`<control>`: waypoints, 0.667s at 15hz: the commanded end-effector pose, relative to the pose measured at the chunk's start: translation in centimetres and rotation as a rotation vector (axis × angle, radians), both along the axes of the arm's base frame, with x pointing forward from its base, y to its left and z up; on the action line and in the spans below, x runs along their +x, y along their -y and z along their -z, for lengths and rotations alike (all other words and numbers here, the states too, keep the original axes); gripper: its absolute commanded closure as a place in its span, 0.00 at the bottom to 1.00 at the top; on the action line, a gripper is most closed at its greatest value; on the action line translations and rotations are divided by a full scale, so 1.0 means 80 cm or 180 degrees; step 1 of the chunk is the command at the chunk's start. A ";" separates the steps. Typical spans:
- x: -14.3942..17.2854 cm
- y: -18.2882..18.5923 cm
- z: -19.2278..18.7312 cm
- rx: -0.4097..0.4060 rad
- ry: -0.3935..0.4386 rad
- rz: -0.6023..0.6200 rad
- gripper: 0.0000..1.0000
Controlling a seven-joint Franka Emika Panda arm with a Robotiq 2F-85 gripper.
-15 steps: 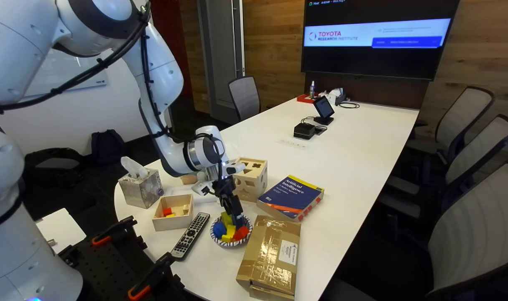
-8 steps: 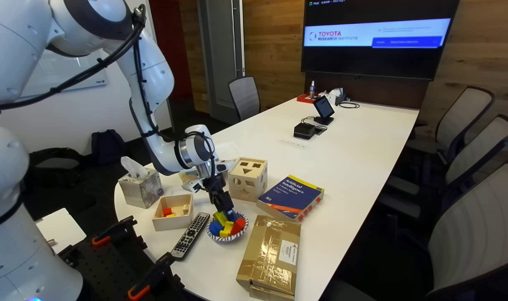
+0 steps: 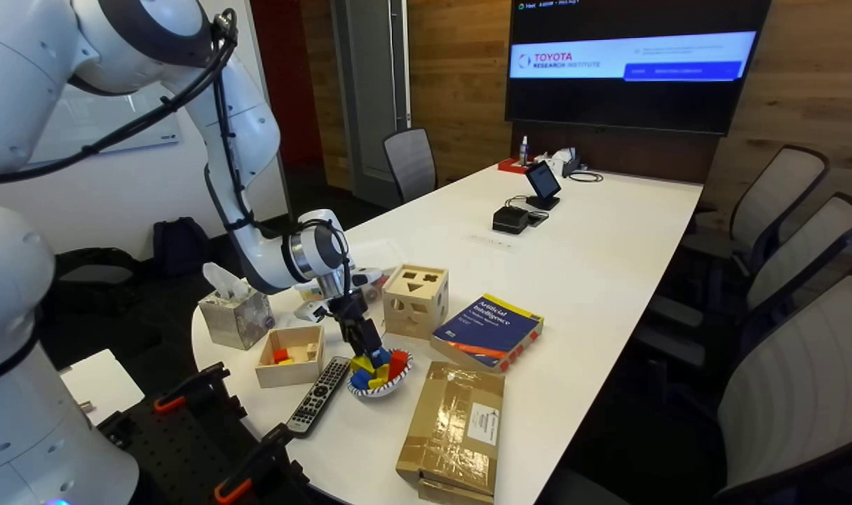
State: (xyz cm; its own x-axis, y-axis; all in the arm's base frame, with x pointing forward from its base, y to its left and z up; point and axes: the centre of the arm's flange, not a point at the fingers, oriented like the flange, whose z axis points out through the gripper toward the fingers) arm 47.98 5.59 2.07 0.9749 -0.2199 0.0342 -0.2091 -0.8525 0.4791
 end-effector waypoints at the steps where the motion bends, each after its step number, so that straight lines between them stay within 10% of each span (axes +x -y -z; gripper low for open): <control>1: 0.000 0.000 0.000 0.0000 0.0000 0.0001 0.00; 10: 0.008 0.021 -0.007 0.0012 0.0021 0.0090 0.00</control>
